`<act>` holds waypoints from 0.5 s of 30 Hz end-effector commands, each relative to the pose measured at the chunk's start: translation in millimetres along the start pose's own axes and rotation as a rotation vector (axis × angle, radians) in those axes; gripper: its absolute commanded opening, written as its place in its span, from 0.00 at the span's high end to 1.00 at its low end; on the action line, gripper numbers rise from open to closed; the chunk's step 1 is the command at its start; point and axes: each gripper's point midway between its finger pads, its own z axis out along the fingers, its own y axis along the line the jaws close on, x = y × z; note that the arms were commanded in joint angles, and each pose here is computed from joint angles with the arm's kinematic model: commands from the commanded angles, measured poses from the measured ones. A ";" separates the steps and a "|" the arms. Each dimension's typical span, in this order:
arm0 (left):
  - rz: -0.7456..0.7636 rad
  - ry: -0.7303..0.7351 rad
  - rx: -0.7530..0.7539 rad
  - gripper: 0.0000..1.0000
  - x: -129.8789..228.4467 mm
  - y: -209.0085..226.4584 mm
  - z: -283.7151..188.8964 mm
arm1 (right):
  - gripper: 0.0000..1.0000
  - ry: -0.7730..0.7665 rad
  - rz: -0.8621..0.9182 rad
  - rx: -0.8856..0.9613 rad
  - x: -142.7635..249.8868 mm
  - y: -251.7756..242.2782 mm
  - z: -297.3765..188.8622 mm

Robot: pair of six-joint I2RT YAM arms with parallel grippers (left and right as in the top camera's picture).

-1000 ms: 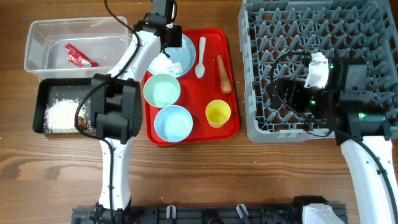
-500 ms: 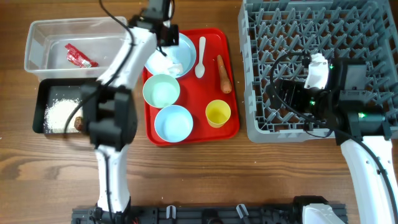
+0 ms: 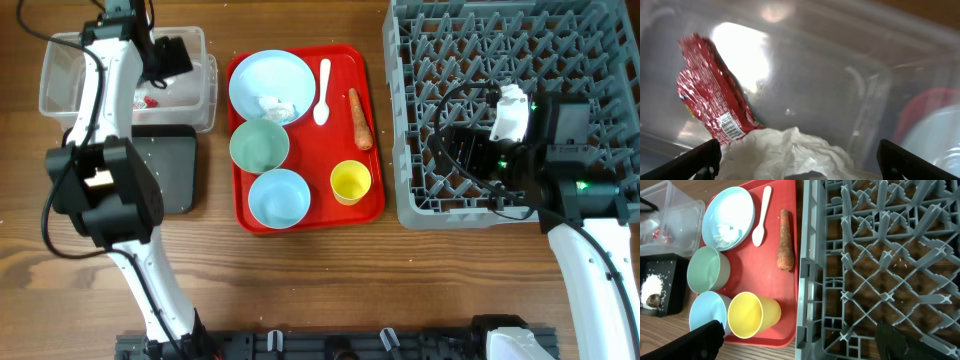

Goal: Sort waste into correct bins and load items into the dishwasher rack
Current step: 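Pick the white tissue off the plate and drop it in the clear bin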

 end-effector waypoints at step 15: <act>0.034 -0.133 0.037 0.19 -31.5 -15.0 -59.3 | 0.00 -0.020 -0.023 0.007 -8.0 1.4 -3.3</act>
